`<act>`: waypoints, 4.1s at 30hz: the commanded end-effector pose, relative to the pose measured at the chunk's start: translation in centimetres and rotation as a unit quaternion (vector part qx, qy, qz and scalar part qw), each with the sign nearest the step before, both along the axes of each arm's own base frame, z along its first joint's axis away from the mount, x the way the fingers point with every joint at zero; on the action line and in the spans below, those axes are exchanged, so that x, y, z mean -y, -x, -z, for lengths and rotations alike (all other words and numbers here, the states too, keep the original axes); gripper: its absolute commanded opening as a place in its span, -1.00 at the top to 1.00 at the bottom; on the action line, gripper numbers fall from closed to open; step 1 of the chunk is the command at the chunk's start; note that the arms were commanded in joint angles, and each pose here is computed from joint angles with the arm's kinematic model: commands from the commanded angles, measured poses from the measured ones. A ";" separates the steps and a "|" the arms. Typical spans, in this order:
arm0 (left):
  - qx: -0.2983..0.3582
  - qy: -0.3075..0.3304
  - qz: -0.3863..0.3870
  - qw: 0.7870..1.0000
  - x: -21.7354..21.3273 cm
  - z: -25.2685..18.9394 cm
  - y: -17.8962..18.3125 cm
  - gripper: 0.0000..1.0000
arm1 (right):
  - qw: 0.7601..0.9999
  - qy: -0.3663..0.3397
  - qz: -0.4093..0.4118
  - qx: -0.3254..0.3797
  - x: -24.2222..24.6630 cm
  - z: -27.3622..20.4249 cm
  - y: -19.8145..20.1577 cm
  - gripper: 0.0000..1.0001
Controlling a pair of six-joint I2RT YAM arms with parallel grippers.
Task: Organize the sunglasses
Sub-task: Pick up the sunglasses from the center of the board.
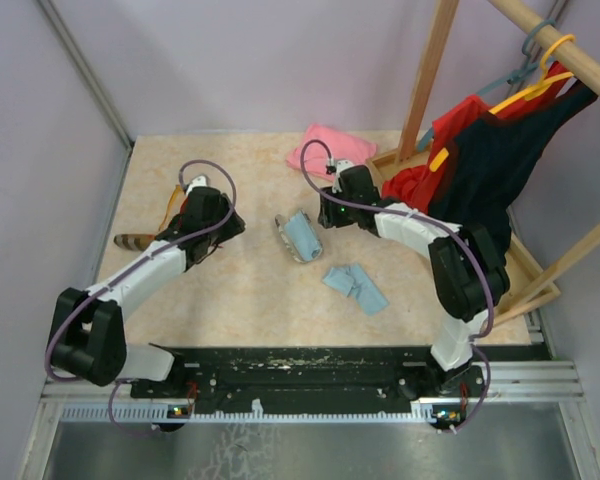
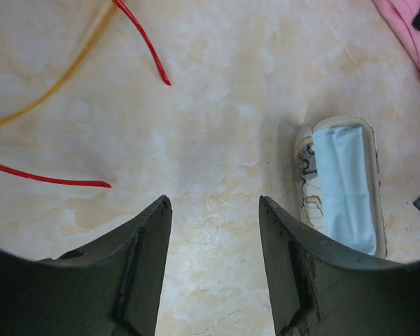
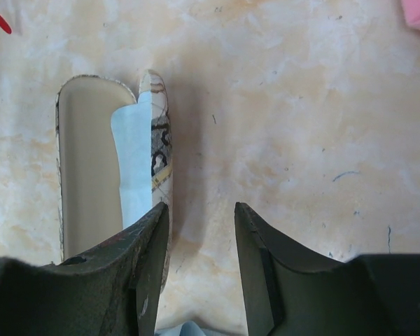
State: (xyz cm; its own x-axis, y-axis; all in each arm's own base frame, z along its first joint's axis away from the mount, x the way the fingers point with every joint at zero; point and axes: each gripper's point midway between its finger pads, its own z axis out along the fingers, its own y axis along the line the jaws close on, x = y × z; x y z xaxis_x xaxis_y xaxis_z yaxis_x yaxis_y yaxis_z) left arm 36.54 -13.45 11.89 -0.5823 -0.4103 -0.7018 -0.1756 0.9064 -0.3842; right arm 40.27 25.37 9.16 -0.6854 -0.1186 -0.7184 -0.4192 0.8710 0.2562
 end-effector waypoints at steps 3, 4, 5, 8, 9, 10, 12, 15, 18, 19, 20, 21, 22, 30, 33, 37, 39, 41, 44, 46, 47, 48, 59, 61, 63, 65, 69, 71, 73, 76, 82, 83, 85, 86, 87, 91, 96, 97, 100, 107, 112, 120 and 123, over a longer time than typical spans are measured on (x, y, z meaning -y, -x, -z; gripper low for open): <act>0.008 -0.043 -0.082 0.996 -5.5 -2.4 -1.1 -0.20 | 0.997 -0.050 0.036 0.054 1.3 -5.4 1.4 0.13; 0.009 -0.047 -0.096 0.994 -6.4 -2.5 -1.3 -0.21 | 0.996 -0.055 0.041 0.052 1.6 -5.4 2.0 0.13; 0.011 -0.051 -0.109 0.993 -7.3 -2.7 -1.5 -0.21 | 0.996 -0.061 0.045 0.050 1.9 -5.5 2.6 0.13; 0.014 -0.065 -0.140 0.988 -9.2 -2.4 -2.2 -0.24 | 0.995 -0.075 0.049 0.036 2.5 -5.0 4.7 0.13; 0.003 -0.069 -0.151 0.986 -9.6 -1.9 -2.2 -0.23 | 0.995 -0.076 0.050 0.028 2.8 -4.4 5.5 0.13; -0.008 -0.074 -0.165 0.984 -10.1 -1.3 -2.1 -0.23 | 0.995 -0.078 0.052 0.023 3.0 -4.1 6.2 0.13; -0.023 -0.080 -0.190 0.978 -10.9 -0.3 -2.0 -0.23 | 0.995 -0.080 0.051 0.018 3.4 -3.7 7.3 0.13; -0.032 -0.078 -0.220 0.972 -11.8 0.9 -2.2 -0.27 | 0.995 -0.079 0.051 0.015 3.9 -3.3 8.4 0.12; -0.049 -0.076 -0.246 0.965 -12.5 2.0 -2.7 -0.30 | 0.995 -0.080 0.051 0.015 4.2 -3.2 9.1 0.12; -0.059 -0.079 -0.255 0.962 -12.8 2.6 -2.7 -0.30 | 0.995 -0.082 0.050 0.017 4.3 -3.4 9.2 0.12; -0.070 -0.082 -0.262 0.959 -12.9 3.3 -2.7 -0.31 | 0.995 -0.082 0.051 0.017 4.3 -3.4 9.3 0.12; -0.078 -0.084 -0.268 0.956 -13.1 3.8 -2.7 -0.32 | 0.995 -0.081 0.051 0.017 4.4 -3.4 9.4 0.12; -0.085 -0.085 -0.276 0.954 -13.3 4.2 -2.6 -0.32 | 0.995 -0.081 0.051 0.018 4.5 -3.4 9.5 0.12; -0.110 -0.084 -0.293 0.946 -14.0 7.3 -2.5 -0.32 | 0.996 -0.075 0.052 0.019 4.9 -3.4 9.8 0.11; -0.118 -0.084 -0.292 0.945 -13.9 7.9 -2.6 -0.26 | 0.996 -0.074 0.053 0.019 4.9 -3.4 9.9 0.11; -0.116 -0.082 -0.288 0.947 -13.8 8.1 -2.7 -0.13 | 0.995 -0.077 0.055 0.020 4.9 -3.4 9.8 0.11; -0.117 -0.084 -0.288 0.947 -13.8 8.3 -2.6 -0.03 | 0.995 -0.078 0.053 0.019 4.8 -3.4 9.9 0.11; -0.117 -0.086 -0.288 0.947 -13.9 8.3 -2.6 0.07 | 0.995 -0.077 0.053 0.019 4.9 -3.4 9.8 0.11; -0.114 -0.088 -0.292 0.945 -14.1 8.1 -2.5 0.20 | 0.995 -0.077 0.052 0.019 4.9 -3.5 9.9 0.11; -0.110 -0.087 -0.297 0.945 -14.3 7.7 -2.4 0.27 | 0.995 -0.078 0.052 0.019 4.9 -3.6 10.0 0.11; -0.109 -0.086 -0.300 0.944 -14.4 7.5 -2.4 0.29 | 0.995 -0.078 0.052 0.020 4.9 -3.6 10.0 0.11; -0.107 -0.084 -0.304 0.943 -14.6 7.3 -2.3 0.31 | 0.995 -0.078 0.053 0.020 4.9 -3.6 10.1 0.11; -0.079 -0.064 -0.346 0.933 -16.2 4.4 -0.7 0.73 | 0.996 -0.076 0.049 0.022 5.0 -3.9 10.3 0.11; -0.073 -0.061 -0.352 0.931 -16.4 3.8 -0.3 0.80 | 0.996 -0.077 0.048 0.023 5.0 -4.0 10.3 0.11; -0.064 -0.058 -0.357 0.930 -16.6 3.1 0.1 0.82 | 0.996 -0.077 0.049 0.025 5.1 -4.1 10.3 0.11; -0.057 -0.056 -0.357 0.930 -16.6 2.6 0.3 0.85 | 0.996 -0.076 0.049 0.026 5.1 -4.2 10.3 0.11; -0.055 -0.049 -0.350 0.934 -16.4 2.1 0.8 0.93 | 0.995 -0.074 0.052 0.030 5.4 -4.5 10.4 0.11; -0.055 -0.049 -0.343 0.937 -16.3 2.3 0.9 0.97 | 0.995 -0.074 0.052 0.032 5.4 -4.5 10.5 0.11; -0.059 -0.046 -0.337 0.939 -16.0 2.9 1.1 0.99 | 0.996 -0.073 0.051 0.031 5.4 -4.4 10.5 0.11; -0.069 -0.033 -0.315 0.946 -15.1 4.2 1.3 0.99 | 0.996 -0.073 0.050 0.030 5.4 -4.5 10.6 0.11; -0.099 0.007 -0.261 0.960 -12.6 7.1 1.3 0.99 | 0.995 -0.075 0.050 0.029 5.4 -4.4 10.7 0.11; -0.105 0.008 -0.259 0.960 -12.5 7.5 1.5 0.98 | 0.995 -0.076 0.050 0.029 5.4 -4.4 10.7 0.11; -0.110 0.008 -0.259 0.960 -12.4 7.9 1.8 0.99 | 0.995 -0.076 0.051 0.029 5.4 -4.4 10.7 0.11; -0.107 0.008 -0.259 0.960 -12.4 7.8 1.9 0.98 | 0.995 -0.075 0.051 0.028 5.5 -4.3 10.7 0.11; -0.102 0.007 -0.262 0.960 -12.6 7.6 2.0 0.99 | 0.995 -0.075 0.051 0.029 5.5 -4.3 10.7 0.11; -0.078 0.000 -0.271 0.959 -13.3 6.0 2.4 0.99 | 0.995 -0.076 0.049 0.029 5.4 -4.2 10.7 0.11; -0.033 -0.004 -0.259 0.965 -13.6 2.4 2.5 0.98 | 0.995 -0.076 0.045 0.044 5.5 -4.8 10.5 0.11; -0.022 -0.005 -0.248 0.968 -13.4 1.6 2.4 0.99 | 0.995 -0.076 0.046 0.050 5.5 -5.1 10.5 0.11; 0.008 -0.012 -0.208 0.978 -12.4 -0.4 2.4 0.99 | 0.993 -0.078 0.047 0.076 5.9 -6.3 10.4 0.11; 0.042 -0.054 -0.080 0.994 -6.8 -1.9 4.1 0.99 | 0.988 -0.074 0.046 0.125 6.8 -8.1 10.6 0.09; 0.036 -0.069 -0.007 0.997 -2.3 -0.5 6.2 0.99 | 0.988 -0.068 0.046 0.131 7.2 -8.5 10.8 0.08; 0.110 -0.058 0.203 0.971 6.7 -1.2 9.9 0.99 | 0.972 -0.092 0.117 0.182 9.8 -11.5 11.4 0.08; 0.148 -0.092 0.269 0.947 9.0 -2.0 10.2 0.99 | 0.961 -0.106 0.140 0.212 10.9 -13.3 11.8 0.08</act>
